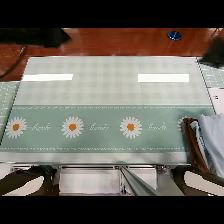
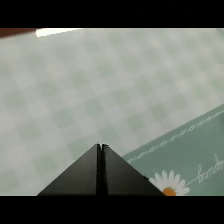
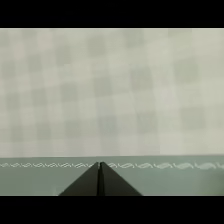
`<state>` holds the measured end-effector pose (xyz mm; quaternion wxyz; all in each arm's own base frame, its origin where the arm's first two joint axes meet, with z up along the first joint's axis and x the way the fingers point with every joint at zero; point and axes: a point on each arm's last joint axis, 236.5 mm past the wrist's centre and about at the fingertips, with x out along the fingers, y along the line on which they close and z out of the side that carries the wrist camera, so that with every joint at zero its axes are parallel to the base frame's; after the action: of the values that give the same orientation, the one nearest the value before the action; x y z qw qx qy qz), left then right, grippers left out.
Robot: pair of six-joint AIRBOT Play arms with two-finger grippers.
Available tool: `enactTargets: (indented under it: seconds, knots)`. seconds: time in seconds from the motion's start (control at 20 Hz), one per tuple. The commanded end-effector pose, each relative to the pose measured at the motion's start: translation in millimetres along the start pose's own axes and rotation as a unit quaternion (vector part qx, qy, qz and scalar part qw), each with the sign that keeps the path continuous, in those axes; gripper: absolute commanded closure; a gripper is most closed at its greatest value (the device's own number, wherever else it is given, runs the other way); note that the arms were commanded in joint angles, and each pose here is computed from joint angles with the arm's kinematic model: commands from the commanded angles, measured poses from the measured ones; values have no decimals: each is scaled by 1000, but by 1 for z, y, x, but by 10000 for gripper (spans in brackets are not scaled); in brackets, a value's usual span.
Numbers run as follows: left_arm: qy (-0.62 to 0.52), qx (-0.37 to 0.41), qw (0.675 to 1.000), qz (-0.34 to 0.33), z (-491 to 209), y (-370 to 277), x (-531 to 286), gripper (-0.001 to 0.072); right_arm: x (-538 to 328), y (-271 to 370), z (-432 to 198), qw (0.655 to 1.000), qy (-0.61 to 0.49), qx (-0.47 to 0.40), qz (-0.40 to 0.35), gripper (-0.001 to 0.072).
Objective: Fold the shirts.
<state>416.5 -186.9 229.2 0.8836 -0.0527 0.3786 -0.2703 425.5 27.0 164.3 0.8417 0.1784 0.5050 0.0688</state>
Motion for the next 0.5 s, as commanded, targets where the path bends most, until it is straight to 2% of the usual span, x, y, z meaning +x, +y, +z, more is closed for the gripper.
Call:
enactTargets:
  seconds: [0.0, 0.05, 0.1, 0.2, 0.45]
  knots:
    - [100, -8, 981, 168, -53, 73, 33, 684, 74, 11, -8, 976, 38, -161, -140, 695]
    - [122, -46, 973, 189, -78, 95, 45, 684, 87, -9, -16, 967, 70, -165, -181, 695]
    - [149, -80, 965, 198, -106, 112, 55, 684, 102, -20, -26, 964, 101, -157, -192, 695]
    - [195, -110, 955, 195, -146, 123, 66, 684, 127, -22, -48, 963, 145, -143, -175, 695]
    - [156, -106, 962, 197, -116, 125, 58, 684, 131, -21, -45, 965, 137, -146, -171, 695]
